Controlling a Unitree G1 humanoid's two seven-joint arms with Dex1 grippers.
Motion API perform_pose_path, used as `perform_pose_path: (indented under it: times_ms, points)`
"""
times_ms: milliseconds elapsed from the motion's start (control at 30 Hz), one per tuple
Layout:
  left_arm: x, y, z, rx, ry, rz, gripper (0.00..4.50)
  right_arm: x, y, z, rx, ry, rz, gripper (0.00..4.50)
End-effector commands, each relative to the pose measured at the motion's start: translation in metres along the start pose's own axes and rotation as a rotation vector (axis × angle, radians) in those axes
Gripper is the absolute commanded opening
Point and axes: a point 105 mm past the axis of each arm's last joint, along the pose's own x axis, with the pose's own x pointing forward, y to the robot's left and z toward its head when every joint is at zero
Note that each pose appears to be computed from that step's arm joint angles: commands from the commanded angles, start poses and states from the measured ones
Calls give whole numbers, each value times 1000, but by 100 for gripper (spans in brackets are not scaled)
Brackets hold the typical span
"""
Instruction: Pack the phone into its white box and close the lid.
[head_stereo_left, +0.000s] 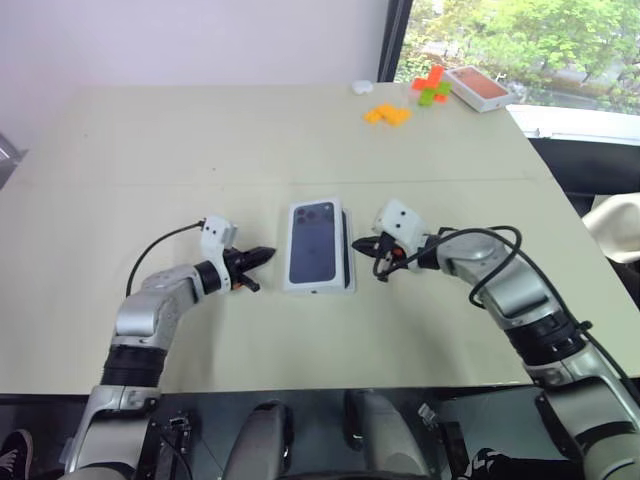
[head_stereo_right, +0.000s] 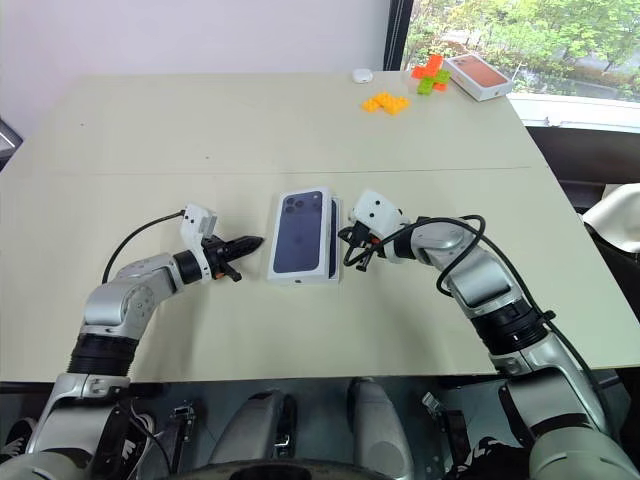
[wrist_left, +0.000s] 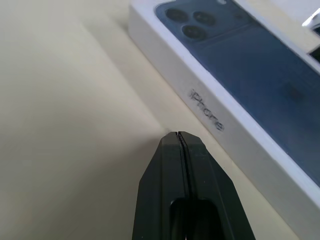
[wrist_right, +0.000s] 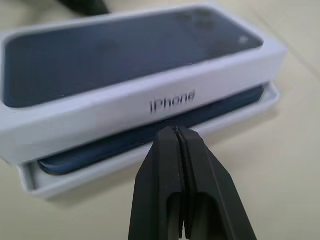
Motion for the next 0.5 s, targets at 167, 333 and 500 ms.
perform_pose_path:
  times_ms: [167, 333, 500]
  points:
    - [24, -27, 3, 10, 20, -99, 0, 3, -4, 13, -120, -28, -38, 7]
    - [29, -27, 0, -54, 10, -133, 0, 2, -6, 12, -122, -24, -44, 7]
    - [26, -31, 14, -66, -39, -149, 0, 1, -6, 10, -136, -12, -44, 7]
